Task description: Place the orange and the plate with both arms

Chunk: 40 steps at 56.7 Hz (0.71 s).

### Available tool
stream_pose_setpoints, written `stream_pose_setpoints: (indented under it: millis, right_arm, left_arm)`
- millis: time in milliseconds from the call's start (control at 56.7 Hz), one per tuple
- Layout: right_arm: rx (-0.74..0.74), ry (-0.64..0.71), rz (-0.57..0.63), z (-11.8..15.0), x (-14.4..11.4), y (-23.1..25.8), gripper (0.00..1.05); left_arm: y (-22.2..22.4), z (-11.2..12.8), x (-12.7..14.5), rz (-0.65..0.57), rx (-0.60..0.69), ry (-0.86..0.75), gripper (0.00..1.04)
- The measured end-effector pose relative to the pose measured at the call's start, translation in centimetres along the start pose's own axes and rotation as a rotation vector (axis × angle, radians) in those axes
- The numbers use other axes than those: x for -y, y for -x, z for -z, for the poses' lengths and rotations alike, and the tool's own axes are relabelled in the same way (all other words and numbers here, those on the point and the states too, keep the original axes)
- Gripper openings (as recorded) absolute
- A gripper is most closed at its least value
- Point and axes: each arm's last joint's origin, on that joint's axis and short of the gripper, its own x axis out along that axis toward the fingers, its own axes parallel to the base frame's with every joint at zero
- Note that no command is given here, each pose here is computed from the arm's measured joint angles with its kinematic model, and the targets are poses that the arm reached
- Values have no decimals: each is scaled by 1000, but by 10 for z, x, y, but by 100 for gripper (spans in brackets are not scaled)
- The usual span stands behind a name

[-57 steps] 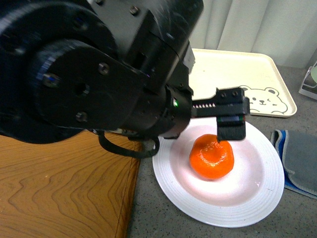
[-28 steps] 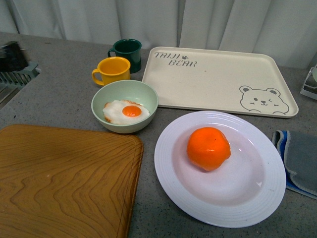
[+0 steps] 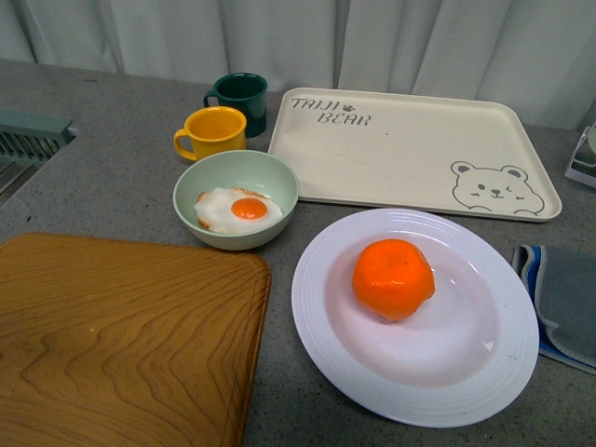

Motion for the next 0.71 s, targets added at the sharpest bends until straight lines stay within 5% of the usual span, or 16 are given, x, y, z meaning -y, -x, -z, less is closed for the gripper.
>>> stream_pose_setpoints:
  millis: [705]
  right_arm:
    - [0,0,0,0,0,0,95]
  left_arm:
    - [32,-10,-13,-3,34,1,4]
